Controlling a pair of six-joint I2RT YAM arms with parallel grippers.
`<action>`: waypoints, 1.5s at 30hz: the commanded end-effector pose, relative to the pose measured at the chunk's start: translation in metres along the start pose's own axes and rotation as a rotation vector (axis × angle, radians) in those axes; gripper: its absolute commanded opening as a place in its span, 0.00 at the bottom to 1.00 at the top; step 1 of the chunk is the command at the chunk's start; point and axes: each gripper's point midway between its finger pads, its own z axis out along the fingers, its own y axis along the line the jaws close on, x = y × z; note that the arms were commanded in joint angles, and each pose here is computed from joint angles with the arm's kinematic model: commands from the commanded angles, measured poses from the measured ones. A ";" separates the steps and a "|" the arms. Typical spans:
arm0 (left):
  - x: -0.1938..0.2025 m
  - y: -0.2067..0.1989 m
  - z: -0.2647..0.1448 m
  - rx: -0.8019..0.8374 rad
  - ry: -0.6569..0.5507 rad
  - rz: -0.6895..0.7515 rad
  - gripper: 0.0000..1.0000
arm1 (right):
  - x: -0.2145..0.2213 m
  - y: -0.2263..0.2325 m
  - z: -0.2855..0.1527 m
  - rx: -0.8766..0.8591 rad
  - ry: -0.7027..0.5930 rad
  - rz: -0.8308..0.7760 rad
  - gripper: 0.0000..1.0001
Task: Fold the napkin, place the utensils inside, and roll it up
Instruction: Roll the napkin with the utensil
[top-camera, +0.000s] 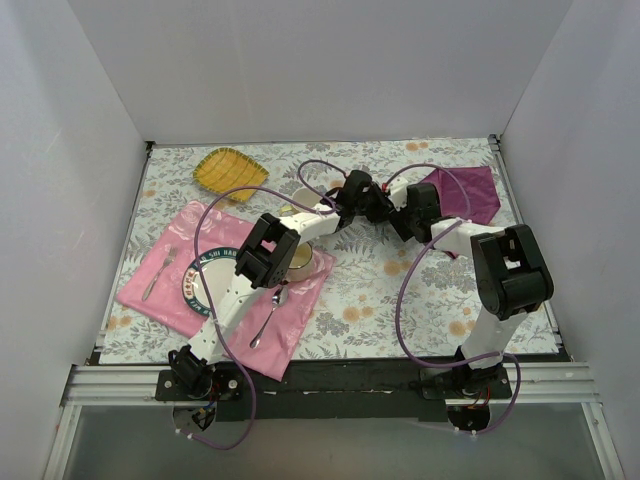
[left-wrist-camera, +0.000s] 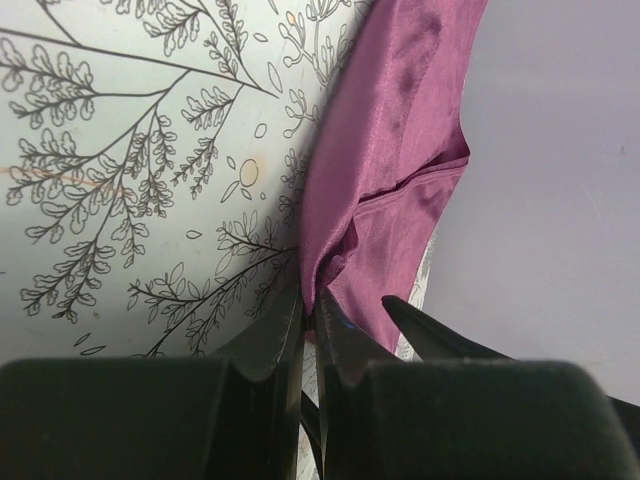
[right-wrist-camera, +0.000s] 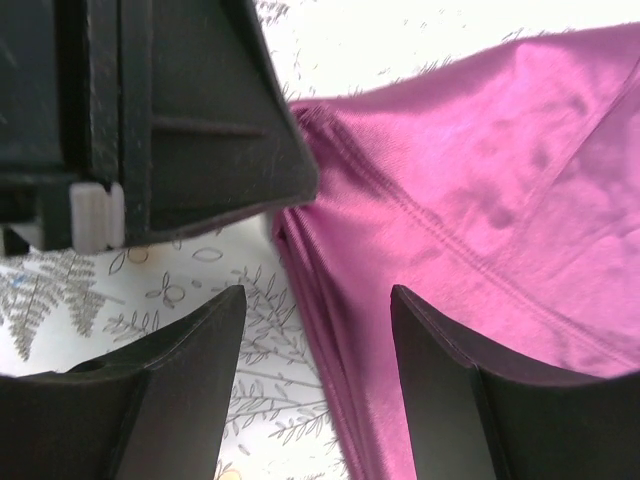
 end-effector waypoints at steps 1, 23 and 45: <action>-0.004 -0.020 -0.005 0.042 0.018 -0.016 0.02 | -0.008 -0.011 0.005 0.088 -0.033 -0.044 0.68; -0.017 -0.036 -0.013 0.079 0.025 -0.043 0.01 | 0.011 -0.015 0.011 0.137 0.025 -0.106 0.67; -0.031 -0.037 -0.017 0.089 0.023 -0.060 0.01 | 0.040 -0.008 0.014 0.116 0.118 -0.194 0.55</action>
